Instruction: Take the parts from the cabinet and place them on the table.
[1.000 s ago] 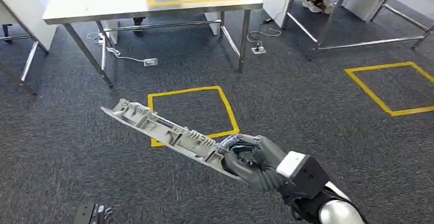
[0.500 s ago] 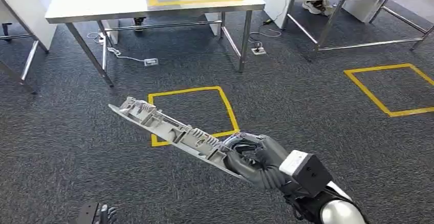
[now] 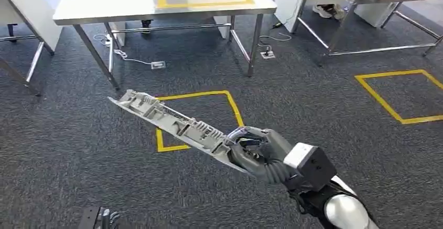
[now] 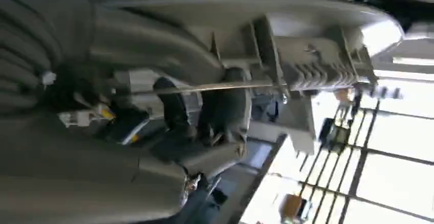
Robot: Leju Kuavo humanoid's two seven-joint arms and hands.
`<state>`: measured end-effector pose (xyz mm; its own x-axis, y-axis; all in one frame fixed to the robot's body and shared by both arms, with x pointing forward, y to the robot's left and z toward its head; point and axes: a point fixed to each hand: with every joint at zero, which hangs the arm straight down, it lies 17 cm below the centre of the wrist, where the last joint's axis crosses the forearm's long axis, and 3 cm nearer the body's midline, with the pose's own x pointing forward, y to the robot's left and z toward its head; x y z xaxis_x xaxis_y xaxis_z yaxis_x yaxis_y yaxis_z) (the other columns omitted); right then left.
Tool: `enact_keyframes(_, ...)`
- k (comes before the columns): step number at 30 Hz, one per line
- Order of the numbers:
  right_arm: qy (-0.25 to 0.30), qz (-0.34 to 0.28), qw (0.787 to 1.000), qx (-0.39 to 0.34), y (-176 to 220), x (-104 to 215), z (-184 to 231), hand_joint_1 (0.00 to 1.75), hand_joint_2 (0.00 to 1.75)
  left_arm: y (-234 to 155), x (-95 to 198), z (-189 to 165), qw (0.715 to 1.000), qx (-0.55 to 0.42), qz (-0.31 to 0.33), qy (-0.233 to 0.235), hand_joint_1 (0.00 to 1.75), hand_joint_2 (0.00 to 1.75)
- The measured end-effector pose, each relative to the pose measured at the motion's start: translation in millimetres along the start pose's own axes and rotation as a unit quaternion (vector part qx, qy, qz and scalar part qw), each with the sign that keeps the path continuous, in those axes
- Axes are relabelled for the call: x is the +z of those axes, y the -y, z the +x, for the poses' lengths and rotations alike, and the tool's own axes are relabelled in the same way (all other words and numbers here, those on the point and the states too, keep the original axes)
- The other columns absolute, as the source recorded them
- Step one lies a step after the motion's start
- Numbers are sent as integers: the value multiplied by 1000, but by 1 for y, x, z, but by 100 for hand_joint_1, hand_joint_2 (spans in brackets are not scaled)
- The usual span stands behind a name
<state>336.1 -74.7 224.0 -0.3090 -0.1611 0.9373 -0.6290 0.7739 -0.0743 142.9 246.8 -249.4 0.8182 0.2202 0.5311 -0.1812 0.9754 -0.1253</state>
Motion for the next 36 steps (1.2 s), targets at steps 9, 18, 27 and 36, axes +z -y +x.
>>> enact_keyframes(9,-15,-16,1000,-13,3,-2,-7,175,175,4,2,0,1000,-7,-8,8,0,0)
enact_keyframes(18,-14,-31,999,-12,6,-3,-7,175,175,4,2,-1,1000,-11,-9,9,0,0)
enact_keyframes(27,11,-41,997,-60,10,-3,6,175,175,4,3,-8,1000,-15,-3,0,0,0)
enact_keyframes(36,17,-35,998,-49,12,-2,9,175,175,5,2,-3,1000,-13,-7,5,0,0)
